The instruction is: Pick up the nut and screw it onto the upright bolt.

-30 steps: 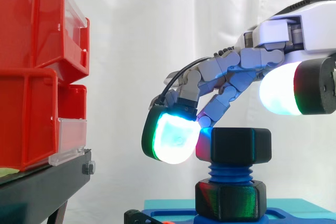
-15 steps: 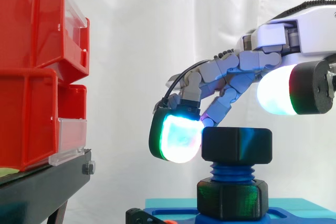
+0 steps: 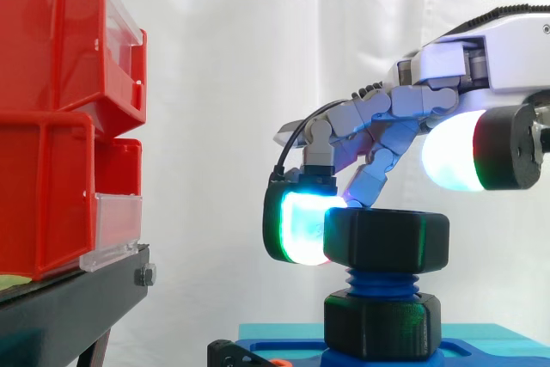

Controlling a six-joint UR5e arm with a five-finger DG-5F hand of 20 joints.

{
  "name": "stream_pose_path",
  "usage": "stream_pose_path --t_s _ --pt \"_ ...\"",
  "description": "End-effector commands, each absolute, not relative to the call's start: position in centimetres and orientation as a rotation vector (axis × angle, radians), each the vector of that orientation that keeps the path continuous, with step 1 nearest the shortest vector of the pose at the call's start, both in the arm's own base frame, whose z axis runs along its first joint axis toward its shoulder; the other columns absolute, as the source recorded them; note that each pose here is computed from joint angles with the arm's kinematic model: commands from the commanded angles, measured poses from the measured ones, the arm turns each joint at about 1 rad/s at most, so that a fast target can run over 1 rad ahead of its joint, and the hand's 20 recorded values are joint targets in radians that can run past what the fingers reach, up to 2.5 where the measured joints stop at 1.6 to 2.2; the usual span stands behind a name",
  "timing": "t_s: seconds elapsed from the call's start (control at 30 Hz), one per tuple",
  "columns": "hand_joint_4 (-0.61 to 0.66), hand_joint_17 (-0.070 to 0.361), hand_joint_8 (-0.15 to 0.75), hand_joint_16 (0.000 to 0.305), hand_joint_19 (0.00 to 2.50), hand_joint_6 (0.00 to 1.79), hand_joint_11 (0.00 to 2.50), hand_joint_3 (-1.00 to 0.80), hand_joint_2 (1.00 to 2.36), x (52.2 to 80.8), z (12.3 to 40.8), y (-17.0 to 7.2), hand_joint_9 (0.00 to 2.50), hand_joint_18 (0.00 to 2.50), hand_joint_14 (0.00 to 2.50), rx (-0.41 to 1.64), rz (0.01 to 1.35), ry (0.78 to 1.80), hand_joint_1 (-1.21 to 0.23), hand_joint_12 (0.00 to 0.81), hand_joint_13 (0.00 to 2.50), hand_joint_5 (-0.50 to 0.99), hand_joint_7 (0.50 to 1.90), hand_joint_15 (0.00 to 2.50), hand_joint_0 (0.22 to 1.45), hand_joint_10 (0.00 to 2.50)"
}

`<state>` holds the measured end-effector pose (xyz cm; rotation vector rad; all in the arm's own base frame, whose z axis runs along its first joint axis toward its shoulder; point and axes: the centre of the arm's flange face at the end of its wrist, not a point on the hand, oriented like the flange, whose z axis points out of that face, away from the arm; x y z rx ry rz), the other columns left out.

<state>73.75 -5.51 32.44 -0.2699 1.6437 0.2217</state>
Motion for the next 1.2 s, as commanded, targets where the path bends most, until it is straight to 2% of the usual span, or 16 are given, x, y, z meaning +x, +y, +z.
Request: stream_pose_path --t_s 0.0,0.17,0.33,0.47,0.6,0.67,0.73,0.9,0.93,1.17 --pt "0.15 0.053 0.265 0.024 0.00 0.50 0.00 -0.50 1.00 73.7 32.5 -5.9 0.88 0.06 0.00 -0.269 0.221 1.643 -0.21 0.263 0.46 0.02 1.40 0.00 0.53 0.00" --pt "0.16 0.044 0.265 0.019 0.00 0.50 0.00 -0.50 1.00 73.6 32.6 -7.0 1.04 0.16 0.00 -0.270 0.221 1.636 -0.23 0.241 0.56 0.05 1.44 0.00 0.54 0.00" --pt "0.14 0.035 0.256 0.015 0.00 0.58 0.00 -0.50 1.00 73.5 32.7 -7.8 1.20 0.30 0.00 -0.271 0.223 1.636 -0.25 0.207 0.68 0.05 1.28 0.00 0.55 0.00" --pt "0.13 0.024 0.250 0.011 0.00 0.61 0.00 -0.50 1.00 73.6 33.8 -8.5 1.34 0.46 0.00 -0.269 0.222 1.627 -0.28 0.171 0.81 0.06 1.23 0.00 0.55 0.00" --pt "0.12 0.021 0.253 0.009 0.00 0.60 0.00 -0.50 1.00 73.6 34.8 -9.1 1.40 0.50 0.00 -0.267 0.220 1.636 -0.28 0.166 0.85 0.07 1.26 0.00 0.55 0.00" --pt "0.15 0.026 0.261 0.012 0.00 0.50 0.03 -0.50 1.00 73.6 35.4 -9.2 1.36 0.47 0.00 -0.268 0.219 1.639 -0.26 0.184 0.83 0.07 1.42 0.00 0.55 0.00" --pt "0.16 0.032 0.271 0.014 0.00 0.50 0.04 -0.50 1.00 73.6 35.6 -9.3 1.32 0.42 0.00 -0.268 0.217 1.637 -0.24 0.198 0.78 0.03 1.29 0.00 0.54 0.00" --pt "0.22 0.043 0.254 0.019 0.00 0.51 0.02 -0.50 1.00 73.9 36.7 -9.1 1.18 0.34 0.00 -0.272 0.213 1.614 -0.20 0.223 0.71 -0.03 1.09 0.00 0.53 0.00" --pt "0.25 0.046 0.255 0.021 0.00 0.50 0.01 -0.50 1.00 74.0 36.7 -8.7 1.14 0.32 0.00 -0.273 0.214 1.612 -0.20 0.232 0.67 -0.05 1.00 0.00 0.53 0.00" --pt "0.22 0.058 0.229 0.026 0.00 0.50 0.00 -0.50 1.00 74.2 36.7 -8.2 0.98 0.23 0.00 -0.272 0.213 1.608 -0.16 0.256 0.57 -0.09 0.74 0.00 0.51 0.00"
